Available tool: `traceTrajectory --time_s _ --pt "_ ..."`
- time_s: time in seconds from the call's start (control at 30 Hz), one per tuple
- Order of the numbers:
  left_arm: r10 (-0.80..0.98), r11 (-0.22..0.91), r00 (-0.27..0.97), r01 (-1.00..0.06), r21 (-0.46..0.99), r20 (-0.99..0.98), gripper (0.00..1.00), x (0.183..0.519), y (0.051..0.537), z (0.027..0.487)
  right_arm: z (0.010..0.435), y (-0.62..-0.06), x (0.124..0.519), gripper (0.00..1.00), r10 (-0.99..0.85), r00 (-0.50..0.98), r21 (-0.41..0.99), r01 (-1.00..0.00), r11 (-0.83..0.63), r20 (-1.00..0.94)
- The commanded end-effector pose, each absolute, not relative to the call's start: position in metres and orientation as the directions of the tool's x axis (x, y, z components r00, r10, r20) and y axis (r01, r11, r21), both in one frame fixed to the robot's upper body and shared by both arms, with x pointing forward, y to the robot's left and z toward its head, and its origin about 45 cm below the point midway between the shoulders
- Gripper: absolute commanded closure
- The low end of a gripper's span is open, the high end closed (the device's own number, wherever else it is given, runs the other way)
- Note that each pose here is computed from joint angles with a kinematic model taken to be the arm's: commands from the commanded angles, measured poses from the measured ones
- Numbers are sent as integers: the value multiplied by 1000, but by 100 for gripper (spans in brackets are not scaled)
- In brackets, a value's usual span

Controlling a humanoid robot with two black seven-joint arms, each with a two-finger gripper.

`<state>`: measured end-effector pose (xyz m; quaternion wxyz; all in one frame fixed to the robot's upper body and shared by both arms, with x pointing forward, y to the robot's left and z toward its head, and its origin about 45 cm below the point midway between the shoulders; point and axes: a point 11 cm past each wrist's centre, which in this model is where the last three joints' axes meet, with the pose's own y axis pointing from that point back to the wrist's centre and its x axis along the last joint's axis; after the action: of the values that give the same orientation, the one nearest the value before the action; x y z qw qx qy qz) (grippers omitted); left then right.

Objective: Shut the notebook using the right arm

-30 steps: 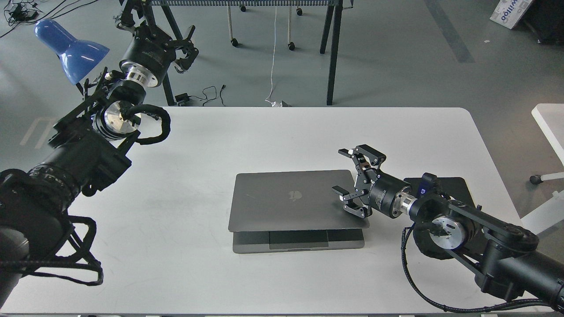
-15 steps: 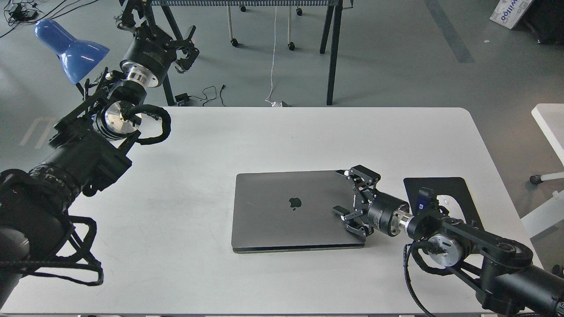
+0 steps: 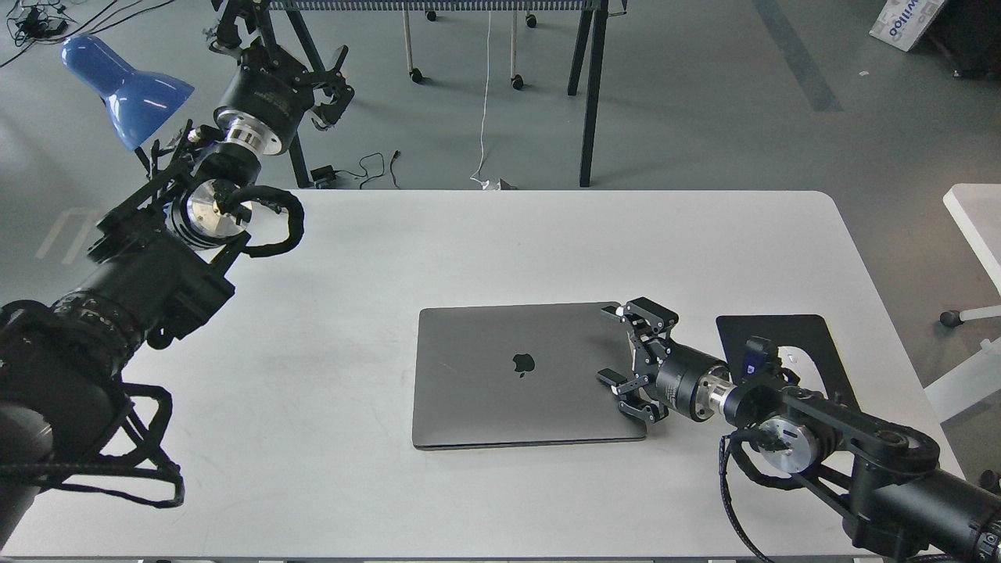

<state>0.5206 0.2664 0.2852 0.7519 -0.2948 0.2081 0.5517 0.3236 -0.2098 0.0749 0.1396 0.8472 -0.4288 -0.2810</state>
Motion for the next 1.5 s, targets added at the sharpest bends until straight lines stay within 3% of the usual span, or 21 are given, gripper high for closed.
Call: traceTrajectory --time_s 0.0,0.37,0.57,0.83,1.03,1.23,1.47 --pt "707 217 305 -952 -214 -638 0 521 266 285 74 -210 322 0 -805 473 480 -647 -593 -357" --pt "705 219 306 -952 -214 -640 0 521 265 285 79 -208 325 0 -799 483 466 -650 -601 -357" --pt "705 219 307 -952 -215 -639 0 521 265 285 115 -229 354 0 -821 460 383 -729 -567 -339" --pt "707 218 303 -953 -211 -639 0 520 267 284 210 -284 416 0 -865 353 90 -909 -408 -356" --pt "708 219 304 -953 -211 -638 0 520 266 284 269 -319 452 0 -882 273 -55 -960 -274 -383" --pt "706 218 305 -952 -214 -639 0 521 266 285 269 -352 469 0 -864 126 -75 -992 -102 -487" --pt "707 218 305 -952 -213 -638 0 521 266 285 272 -378 480 0 -715 35 -34 -999 -16 -698"
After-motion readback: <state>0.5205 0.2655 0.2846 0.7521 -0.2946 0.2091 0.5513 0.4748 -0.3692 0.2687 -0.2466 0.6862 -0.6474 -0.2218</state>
